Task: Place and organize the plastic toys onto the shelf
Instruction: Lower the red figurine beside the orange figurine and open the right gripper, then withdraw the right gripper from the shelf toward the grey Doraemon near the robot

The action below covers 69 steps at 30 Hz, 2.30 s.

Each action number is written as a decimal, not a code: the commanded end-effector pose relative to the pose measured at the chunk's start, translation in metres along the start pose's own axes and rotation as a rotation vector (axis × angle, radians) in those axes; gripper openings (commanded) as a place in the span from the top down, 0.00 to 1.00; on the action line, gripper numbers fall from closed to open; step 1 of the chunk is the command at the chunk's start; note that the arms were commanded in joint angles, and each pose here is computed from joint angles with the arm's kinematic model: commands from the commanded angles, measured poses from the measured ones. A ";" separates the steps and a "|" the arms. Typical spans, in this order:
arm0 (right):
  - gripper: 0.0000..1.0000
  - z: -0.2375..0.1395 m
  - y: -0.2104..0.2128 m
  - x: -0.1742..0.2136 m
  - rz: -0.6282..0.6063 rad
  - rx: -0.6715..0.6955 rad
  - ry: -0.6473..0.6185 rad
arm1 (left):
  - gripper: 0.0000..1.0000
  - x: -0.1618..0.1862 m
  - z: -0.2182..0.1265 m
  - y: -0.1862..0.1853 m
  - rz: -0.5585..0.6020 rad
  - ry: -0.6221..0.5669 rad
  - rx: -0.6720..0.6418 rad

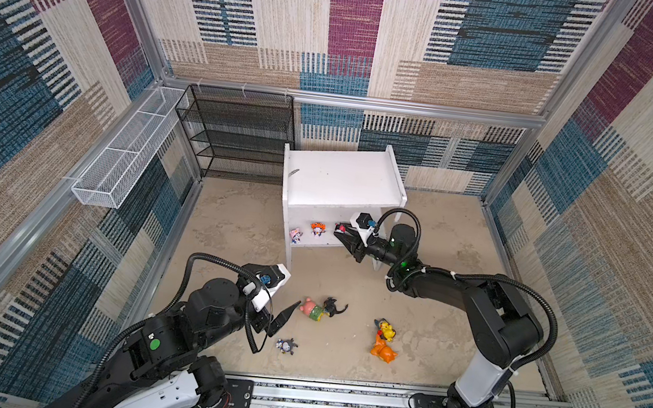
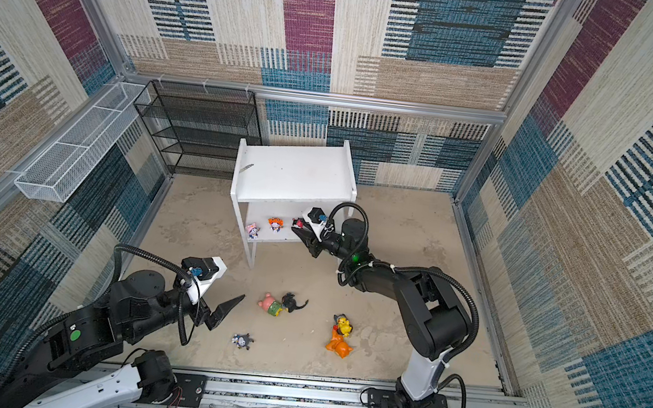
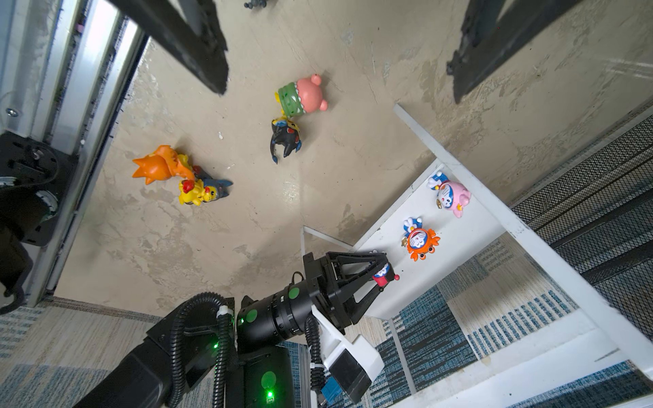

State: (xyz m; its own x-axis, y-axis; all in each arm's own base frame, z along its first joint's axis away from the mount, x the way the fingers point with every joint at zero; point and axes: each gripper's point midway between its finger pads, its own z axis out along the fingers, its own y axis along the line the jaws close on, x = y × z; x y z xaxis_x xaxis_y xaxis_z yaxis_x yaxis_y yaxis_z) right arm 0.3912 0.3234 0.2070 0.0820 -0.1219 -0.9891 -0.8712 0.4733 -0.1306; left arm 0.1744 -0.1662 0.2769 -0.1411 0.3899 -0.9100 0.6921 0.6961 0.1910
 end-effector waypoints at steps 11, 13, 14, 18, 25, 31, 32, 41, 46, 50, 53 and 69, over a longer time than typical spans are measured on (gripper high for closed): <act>0.59 0.000 -0.001 -0.004 0.017 0.000 -0.017 | 0.01 -0.009 -0.003 -0.001 -0.012 -0.045 0.011; 0.59 -0.001 -0.002 -0.005 0.015 0.001 -0.018 | 0.01 -0.009 -0.004 -0.001 -0.012 -0.046 0.011; 0.59 -0.001 -0.001 -0.005 0.014 0.000 -0.018 | 0.01 -0.009 -0.004 -0.001 -0.013 -0.045 0.012; 0.58 -0.002 -0.001 -0.008 0.010 0.002 -0.019 | 0.01 -0.009 -0.004 -0.002 -0.013 -0.046 0.018; 0.56 -0.005 0.000 -0.012 0.009 0.004 -0.022 | 0.01 -0.010 -0.005 -0.002 -0.015 -0.048 0.019; 0.51 -0.009 0.003 -0.015 0.012 -0.002 -0.023 | 0.01 -0.010 -0.005 -0.001 -0.017 -0.048 0.017; 0.50 -0.011 0.003 -0.018 0.009 0.000 -0.030 | 0.01 -0.010 -0.004 -0.001 -0.017 -0.047 0.018; 0.37 -0.030 0.022 -0.035 0.023 -0.049 -0.054 | 0.01 -0.008 -0.001 0.001 -0.027 -0.031 0.007; 0.32 -0.042 0.044 -0.039 0.046 -0.090 -0.035 | 0.01 0.002 -0.002 0.007 -0.079 0.019 -0.031; 0.31 -0.050 0.077 -0.034 0.057 -0.126 0.000 | 0.01 0.011 -0.005 0.013 -0.171 0.074 -0.071; 0.31 -0.055 0.120 -0.020 0.061 -0.190 0.062 | 0.01 0.025 -0.002 0.013 -0.210 0.131 -0.081; 0.36 -0.067 0.310 0.091 0.234 -0.528 0.351 | 0.01 0.033 -0.017 0.033 -0.178 0.133 -0.197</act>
State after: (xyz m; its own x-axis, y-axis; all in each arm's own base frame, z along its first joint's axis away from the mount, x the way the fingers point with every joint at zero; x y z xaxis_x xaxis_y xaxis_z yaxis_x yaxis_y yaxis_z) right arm 0.0898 0.3864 0.0742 -0.1897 -0.4378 -0.8789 -0.9786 0.0113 0.2055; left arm 0.1786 -0.1254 0.2597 -0.3422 0.3291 -0.8801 0.5283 0.8420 0.1094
